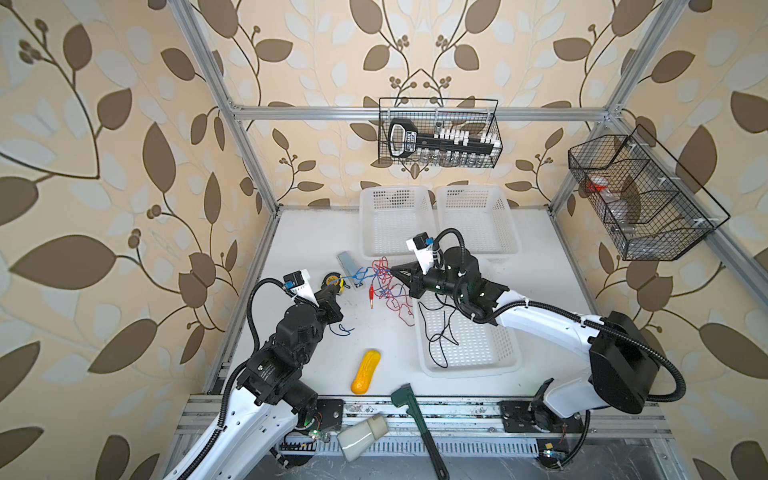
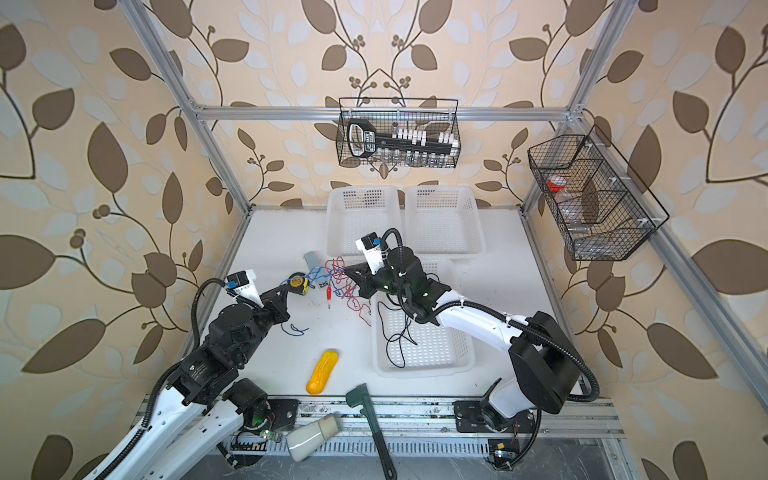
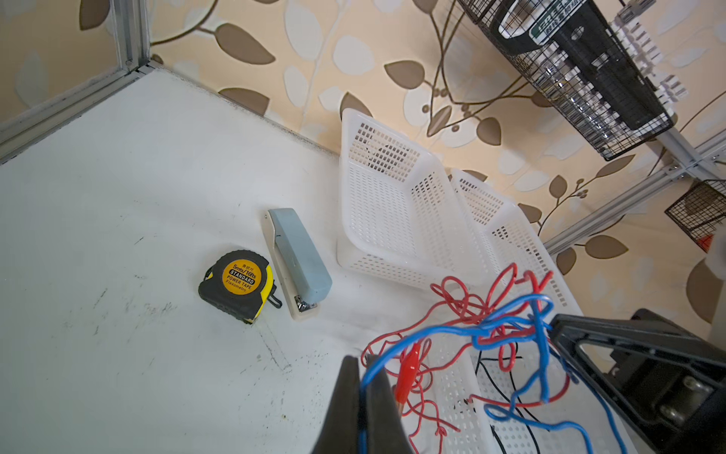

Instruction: Untangle the cables

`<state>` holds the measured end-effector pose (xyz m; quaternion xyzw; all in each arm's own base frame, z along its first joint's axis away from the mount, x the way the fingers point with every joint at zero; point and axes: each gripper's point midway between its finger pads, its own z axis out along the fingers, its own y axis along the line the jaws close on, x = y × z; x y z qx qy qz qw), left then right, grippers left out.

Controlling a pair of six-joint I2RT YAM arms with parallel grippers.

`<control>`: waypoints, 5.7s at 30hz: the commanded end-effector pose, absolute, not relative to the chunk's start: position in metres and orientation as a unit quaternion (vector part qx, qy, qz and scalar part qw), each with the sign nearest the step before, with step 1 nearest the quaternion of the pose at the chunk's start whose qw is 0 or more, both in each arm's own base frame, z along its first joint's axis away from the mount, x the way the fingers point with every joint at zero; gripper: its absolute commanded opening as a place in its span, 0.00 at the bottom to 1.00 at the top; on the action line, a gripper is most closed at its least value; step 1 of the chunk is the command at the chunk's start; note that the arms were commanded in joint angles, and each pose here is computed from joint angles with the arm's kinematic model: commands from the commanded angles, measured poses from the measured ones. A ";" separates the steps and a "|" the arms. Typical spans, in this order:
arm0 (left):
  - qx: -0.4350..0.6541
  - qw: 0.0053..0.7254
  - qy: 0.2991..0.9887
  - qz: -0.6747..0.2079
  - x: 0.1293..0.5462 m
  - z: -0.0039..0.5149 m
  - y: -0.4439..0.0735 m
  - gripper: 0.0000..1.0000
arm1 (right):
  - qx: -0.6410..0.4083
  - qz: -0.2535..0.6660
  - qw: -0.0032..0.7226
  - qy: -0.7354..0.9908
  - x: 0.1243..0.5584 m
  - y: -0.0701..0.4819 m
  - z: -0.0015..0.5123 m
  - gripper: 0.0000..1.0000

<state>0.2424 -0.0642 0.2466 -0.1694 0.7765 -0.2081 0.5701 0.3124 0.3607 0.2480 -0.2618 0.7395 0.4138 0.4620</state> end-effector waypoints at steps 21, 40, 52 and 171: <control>-0.106 0.621 0.743 -0.226 0.256 0.278 -0.079 0.00 | -0.373 0.389 0.419 0.731 0.290 0.389 0.244 0.01; -0.011 0.640 0.714 -0.284 0.244 0.296 -0.110 0.00 | -0.321 0.362 0.433 0.760 0.333 0.378 0.259 0.35; -0.002 0.641 0.709 -0.293 0.243 0.303 -0.114 0.00 | -0.256 0.334 0.430 0.799 0.348 0.353 0.224 0.34; 0.046 0.648 0.717 -0.252 0.248 0.347 -0.118 0.00 | -0.321 0.290 0.490 0.757 0.324 0.340 0.262 0.53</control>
